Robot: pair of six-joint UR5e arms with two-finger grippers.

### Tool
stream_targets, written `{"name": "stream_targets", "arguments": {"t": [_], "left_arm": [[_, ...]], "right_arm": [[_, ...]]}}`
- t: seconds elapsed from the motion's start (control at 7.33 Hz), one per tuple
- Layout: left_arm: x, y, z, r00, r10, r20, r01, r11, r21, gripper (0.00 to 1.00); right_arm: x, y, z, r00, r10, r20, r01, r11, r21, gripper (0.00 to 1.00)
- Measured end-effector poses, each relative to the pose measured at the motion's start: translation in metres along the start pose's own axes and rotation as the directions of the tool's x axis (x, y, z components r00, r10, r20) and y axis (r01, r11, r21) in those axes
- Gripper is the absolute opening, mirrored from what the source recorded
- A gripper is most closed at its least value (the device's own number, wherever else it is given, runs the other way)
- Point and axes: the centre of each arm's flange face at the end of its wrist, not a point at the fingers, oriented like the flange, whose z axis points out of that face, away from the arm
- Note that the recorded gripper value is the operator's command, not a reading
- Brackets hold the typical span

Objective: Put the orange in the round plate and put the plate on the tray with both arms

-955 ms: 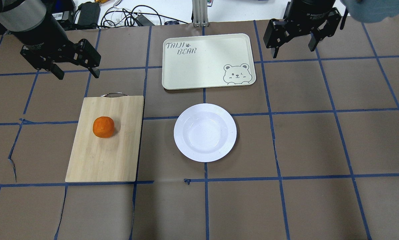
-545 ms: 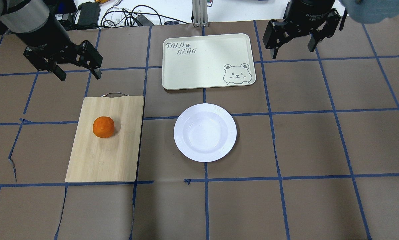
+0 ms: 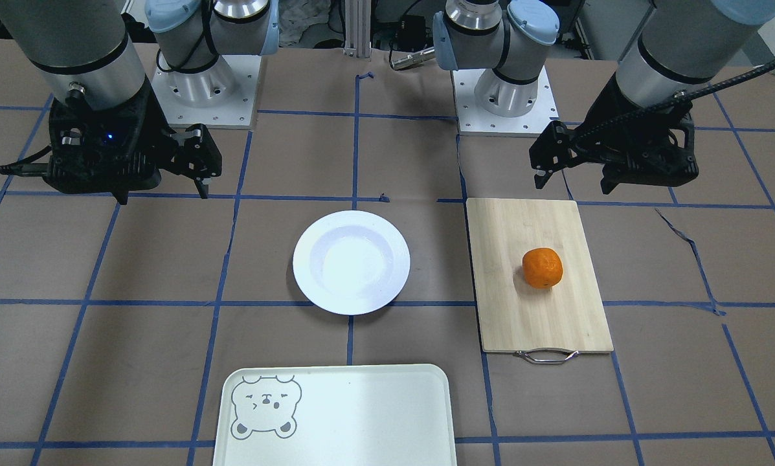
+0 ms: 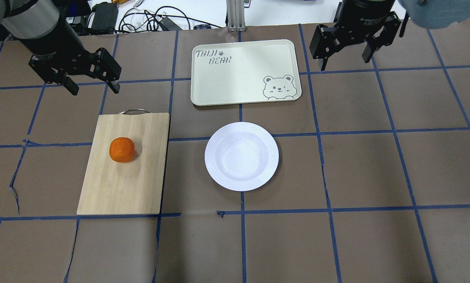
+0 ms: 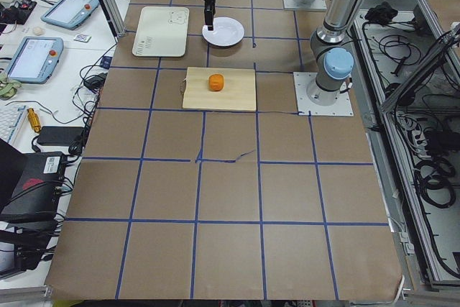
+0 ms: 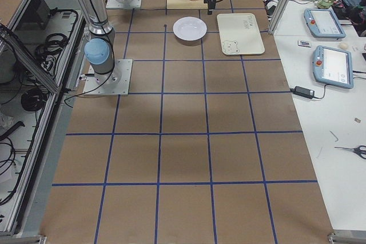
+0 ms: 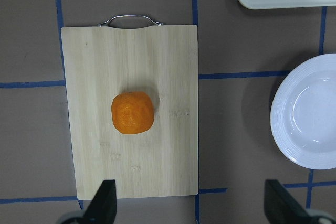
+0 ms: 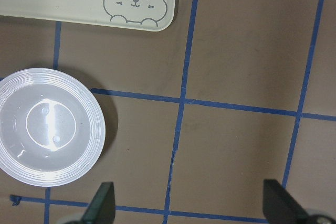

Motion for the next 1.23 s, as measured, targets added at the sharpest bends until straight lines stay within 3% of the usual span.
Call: {"name": "stream_targets", "arguments": {"t": [0.55, 0.82, 1.23], "left_arm": [[-0.0004, -0.0014, 0.0027, 1.000, 0.002, 0.000, -0.002, 1.000, -0.005, 1.00], [-0.0011, -0.0026, 0.0043, 1.000, -0.004, -0.001, 0.004, 1.000, -0.009, 1.00], [-0.0026, -0.0052, 0.0085, 1.000, 0.002, -0.001, -0.002, 1.000, -0.017, 1.00]], "right_arm": [[-0.0018, -0.0002, -0.0012, 1.000, 0.011, 0.018, -0.012, 1.000, 0.005, 1.00], [-0.0068, 0.0002, -0.0036, 0.995, 0.081, 0.065, -0.081, 0.997, 0.005, 1.00], [-0.0086, 0.0011, -0.0033, 0.991, 0.110, 0.081, -0.110, 0.994, 0.000, 1.00]]}}
